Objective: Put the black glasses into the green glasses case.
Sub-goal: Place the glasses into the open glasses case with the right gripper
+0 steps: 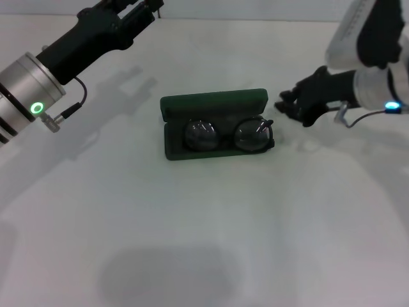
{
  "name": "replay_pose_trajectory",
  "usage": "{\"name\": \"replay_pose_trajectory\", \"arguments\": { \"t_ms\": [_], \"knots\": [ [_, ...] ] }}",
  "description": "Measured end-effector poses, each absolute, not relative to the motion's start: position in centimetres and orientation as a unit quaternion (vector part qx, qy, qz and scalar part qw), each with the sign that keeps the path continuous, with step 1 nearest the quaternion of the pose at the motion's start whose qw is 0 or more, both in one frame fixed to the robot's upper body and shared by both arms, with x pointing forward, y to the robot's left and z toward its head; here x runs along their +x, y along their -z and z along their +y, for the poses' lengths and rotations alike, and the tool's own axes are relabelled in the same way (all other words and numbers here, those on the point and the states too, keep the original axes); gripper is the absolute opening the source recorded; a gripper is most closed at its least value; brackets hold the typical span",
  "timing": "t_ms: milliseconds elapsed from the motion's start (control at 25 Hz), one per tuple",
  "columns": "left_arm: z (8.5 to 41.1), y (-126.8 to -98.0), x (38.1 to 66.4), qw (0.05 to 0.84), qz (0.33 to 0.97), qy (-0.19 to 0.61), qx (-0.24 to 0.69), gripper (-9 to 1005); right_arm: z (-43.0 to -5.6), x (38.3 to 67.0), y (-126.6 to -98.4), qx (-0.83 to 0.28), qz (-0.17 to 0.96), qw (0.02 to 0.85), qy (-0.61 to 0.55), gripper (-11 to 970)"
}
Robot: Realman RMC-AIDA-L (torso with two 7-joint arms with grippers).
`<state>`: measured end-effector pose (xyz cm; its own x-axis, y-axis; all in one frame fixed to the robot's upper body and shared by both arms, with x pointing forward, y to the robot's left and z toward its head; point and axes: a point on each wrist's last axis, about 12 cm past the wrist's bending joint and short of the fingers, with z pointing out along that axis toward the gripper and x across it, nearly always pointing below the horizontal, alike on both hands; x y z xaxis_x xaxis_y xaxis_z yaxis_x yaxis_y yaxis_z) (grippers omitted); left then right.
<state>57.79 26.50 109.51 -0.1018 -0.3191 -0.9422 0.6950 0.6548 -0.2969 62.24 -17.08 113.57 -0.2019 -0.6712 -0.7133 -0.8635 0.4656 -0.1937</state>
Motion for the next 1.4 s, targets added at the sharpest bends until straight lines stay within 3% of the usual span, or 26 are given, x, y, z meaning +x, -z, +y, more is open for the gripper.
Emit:
{"name": "replay_pose_trajectory", "arguments": {
  "t_ms": [280,600,880,1160,1400],
  "knots": [
    [26.6,-109.6,57.8,0.655,0.63,0.388,0.151,502,-18.2,61.6,-116.6,-0.501,0.737,0.41,-0.196,167],
    [26.1,-110.0,58.3,0.658,0.627,0.383,0.164,501,-14.0,62.9,-119.7,-0.564,0.705,0.363,-0.23,174],
    [26.0,-110.1,58.4,0.657,0.626,0.384,0.168,500,-13.9,63.1,-118.6,-0.572,0.742,0.298,-0.182,185],
    [26.4,-110.1,58.4,0.655,0.629,0.381,0.17,500,-16.8,63.1,-117.6,-0.552,0.774,0.265,-0.164,186],
    [26.4,-110.7,59.0,0.648,0.631,0.386,0.18,499,-16.0,63.4,-117.1,-0.561,0.78,0.224,-0.162,186]
  ]
}}
